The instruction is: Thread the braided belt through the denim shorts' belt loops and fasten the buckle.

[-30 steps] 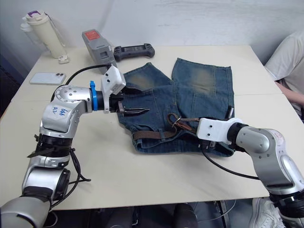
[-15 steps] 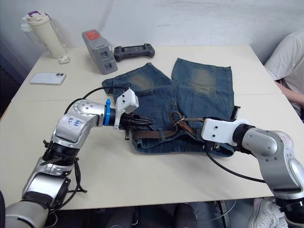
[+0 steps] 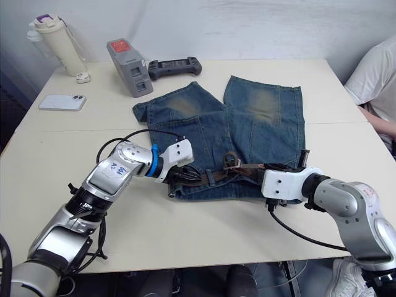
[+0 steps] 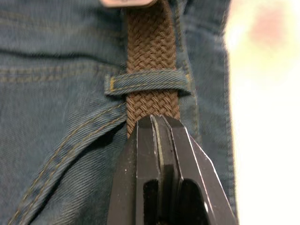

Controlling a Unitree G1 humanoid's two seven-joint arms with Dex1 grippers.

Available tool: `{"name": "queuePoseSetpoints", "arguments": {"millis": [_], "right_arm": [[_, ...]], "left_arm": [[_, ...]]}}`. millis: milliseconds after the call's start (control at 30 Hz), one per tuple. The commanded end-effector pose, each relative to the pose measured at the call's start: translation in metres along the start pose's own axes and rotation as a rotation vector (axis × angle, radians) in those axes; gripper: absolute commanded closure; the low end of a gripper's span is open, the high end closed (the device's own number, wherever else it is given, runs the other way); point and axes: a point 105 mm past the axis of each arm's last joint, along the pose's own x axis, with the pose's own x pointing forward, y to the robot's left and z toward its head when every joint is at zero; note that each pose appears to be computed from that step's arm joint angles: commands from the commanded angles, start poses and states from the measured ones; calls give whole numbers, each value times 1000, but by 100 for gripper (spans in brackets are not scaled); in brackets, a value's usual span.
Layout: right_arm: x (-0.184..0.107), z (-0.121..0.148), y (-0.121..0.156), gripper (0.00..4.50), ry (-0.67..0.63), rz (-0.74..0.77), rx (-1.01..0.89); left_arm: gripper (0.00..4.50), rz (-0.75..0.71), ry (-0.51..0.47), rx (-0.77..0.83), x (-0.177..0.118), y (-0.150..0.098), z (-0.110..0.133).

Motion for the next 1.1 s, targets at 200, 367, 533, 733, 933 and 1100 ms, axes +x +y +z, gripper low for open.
{"name": "queuePoseSetpoints", "arguments": {"millis": [200, 367, 533, 733, 933, 1100], "right_arm": [[-19, -29, -5, 450, 81, -32, -112], [-31, -54, -3, 450, 135, -24, -138], [-38, -68, -3, 450, 163, -21, -164], [-49, -86, -6, 450, 208, -17, -182], [-53, -92, -3, 450, 206, -22, -151], [-48, -81, 8, 450, 149, -16, -77]], "left_arm": [[445, 35, 151, -45, -10, 6, -38], [445, 29, 199, -53, -17, 6, -51], [445, 40, 226, -56, -23, 9, -61], [445, 41, 247, -59, -27, 9, -70], [445, 44, 264, -75, -32, 9, -79], [445, 38, 259, -78, -33, 8, -80]]}}
